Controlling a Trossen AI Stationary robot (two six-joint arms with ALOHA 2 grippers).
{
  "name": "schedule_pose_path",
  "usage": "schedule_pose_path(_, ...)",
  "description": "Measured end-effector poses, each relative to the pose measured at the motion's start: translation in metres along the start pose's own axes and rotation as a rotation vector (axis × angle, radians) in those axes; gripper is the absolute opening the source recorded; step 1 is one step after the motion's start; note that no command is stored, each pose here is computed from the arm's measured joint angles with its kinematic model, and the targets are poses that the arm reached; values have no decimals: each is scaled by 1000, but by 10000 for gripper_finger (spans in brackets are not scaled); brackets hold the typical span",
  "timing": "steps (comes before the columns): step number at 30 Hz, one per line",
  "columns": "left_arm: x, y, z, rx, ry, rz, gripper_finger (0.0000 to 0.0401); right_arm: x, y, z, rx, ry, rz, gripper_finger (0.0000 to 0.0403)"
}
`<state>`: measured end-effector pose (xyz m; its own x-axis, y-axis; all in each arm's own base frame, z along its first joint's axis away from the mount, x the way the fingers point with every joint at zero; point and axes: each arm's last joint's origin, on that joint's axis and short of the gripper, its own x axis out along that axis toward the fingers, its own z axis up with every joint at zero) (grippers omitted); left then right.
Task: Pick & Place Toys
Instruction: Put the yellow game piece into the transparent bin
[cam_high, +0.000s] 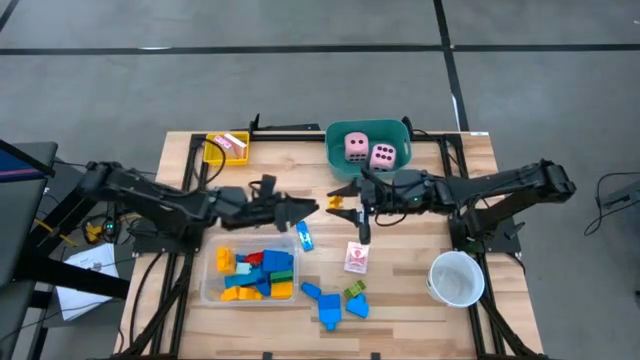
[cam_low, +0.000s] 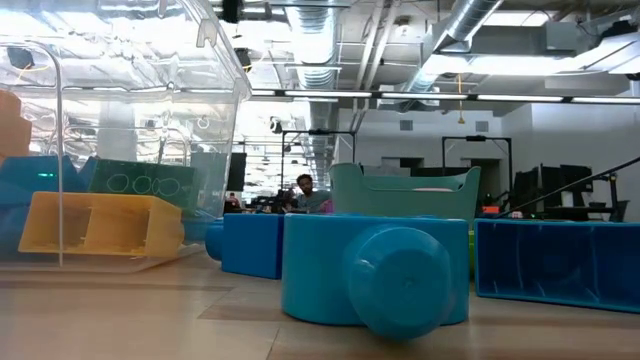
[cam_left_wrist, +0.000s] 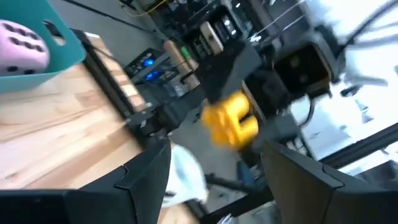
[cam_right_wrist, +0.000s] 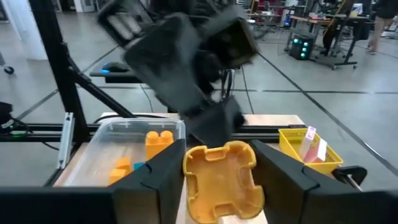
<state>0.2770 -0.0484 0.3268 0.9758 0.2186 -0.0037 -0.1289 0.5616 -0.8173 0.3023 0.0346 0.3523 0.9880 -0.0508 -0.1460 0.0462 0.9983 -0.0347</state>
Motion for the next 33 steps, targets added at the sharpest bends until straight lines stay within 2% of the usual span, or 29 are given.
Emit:
schedule_pose_path(3, 13, 6, 2, -43, -22, -32, 245, 0, 0, -1, -1, 5, 0, 175)
schedule_pose_path(7, 23, 11, 6, -97, -22, -74, 245, 0, 0, -3, -5, 31, -2, 155)
schedule_pose_path(12, 26, 13, 3, -91, 41, -102, 245, 0, 0, -8, -3, 82, -1, 113)
schedule_pose_path(19, 22, 10, 6, -32, 31, -120, 245, -3, 0, -9, 22, 109, -3, 74)
schedule_pose_path(33, 21, 9, 7, 17, 26, -124, 245, -3, -1, -14, 56, 151, -7, 69)
